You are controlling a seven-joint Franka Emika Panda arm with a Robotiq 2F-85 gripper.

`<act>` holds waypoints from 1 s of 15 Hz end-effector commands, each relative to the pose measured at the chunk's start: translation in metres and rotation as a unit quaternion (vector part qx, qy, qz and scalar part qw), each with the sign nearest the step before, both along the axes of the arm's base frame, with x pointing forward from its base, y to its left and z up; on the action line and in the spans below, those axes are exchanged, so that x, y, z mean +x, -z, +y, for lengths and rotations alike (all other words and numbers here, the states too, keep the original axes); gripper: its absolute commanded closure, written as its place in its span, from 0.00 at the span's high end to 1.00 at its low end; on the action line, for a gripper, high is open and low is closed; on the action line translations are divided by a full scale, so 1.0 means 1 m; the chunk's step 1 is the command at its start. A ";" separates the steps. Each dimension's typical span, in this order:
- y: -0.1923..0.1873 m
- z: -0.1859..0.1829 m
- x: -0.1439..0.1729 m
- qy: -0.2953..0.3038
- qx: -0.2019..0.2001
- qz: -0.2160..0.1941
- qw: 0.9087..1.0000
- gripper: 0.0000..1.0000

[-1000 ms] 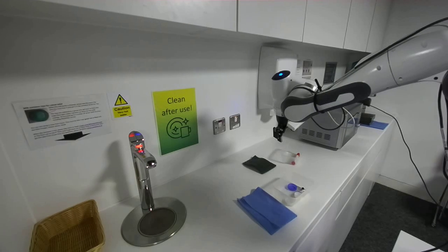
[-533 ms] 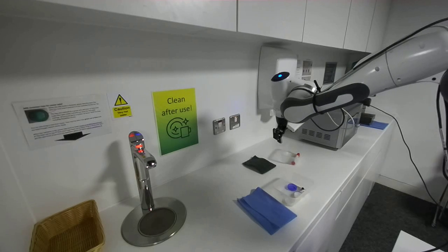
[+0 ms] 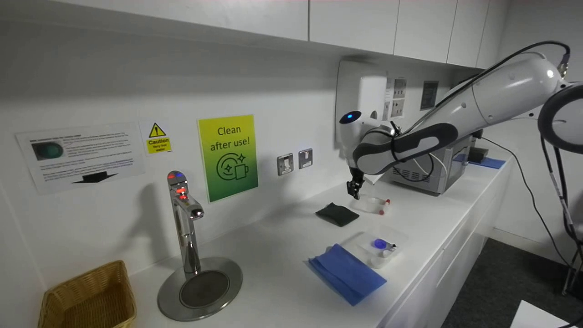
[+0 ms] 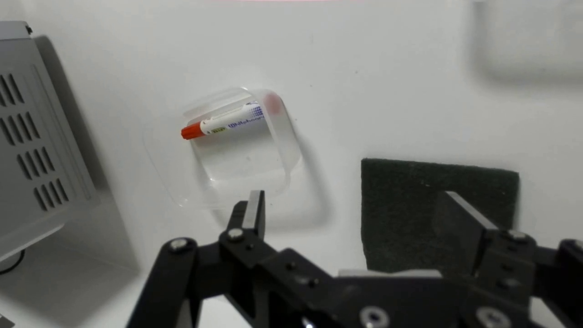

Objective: Put the black fabric in the clear container on the left.

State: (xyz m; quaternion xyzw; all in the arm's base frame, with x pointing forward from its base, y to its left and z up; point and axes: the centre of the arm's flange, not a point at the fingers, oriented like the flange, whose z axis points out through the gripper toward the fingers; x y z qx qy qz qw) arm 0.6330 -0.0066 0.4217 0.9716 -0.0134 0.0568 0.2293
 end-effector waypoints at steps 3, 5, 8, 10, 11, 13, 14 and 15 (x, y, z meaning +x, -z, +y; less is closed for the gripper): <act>0.005 0.023 0.047 -0.003 -0.035 -0.003 0.999 1.00; 0.011 0.031 0.060 -0.004 -0.040 0.003 0.999 1.00; 0.022 0.043 0.072 -0.003 -0.048 0.013 0.999 1.00; 0.029 0.051 0.079 -0.004 -0.054 0.018 0.998 1.00; 0.031 0.055 0.081 -0.005 -0.057 0.020 0.998 1.00; 0.037 0.061 0.086 -0.008 -0.062 0.022 0.998 1.00; 0.039 0.064 0.088 -0.010 -0.064 0.022 0.998 1.00; 0.042 0.066 0.090 -0.011 -0.067 0.022 0.997 1.00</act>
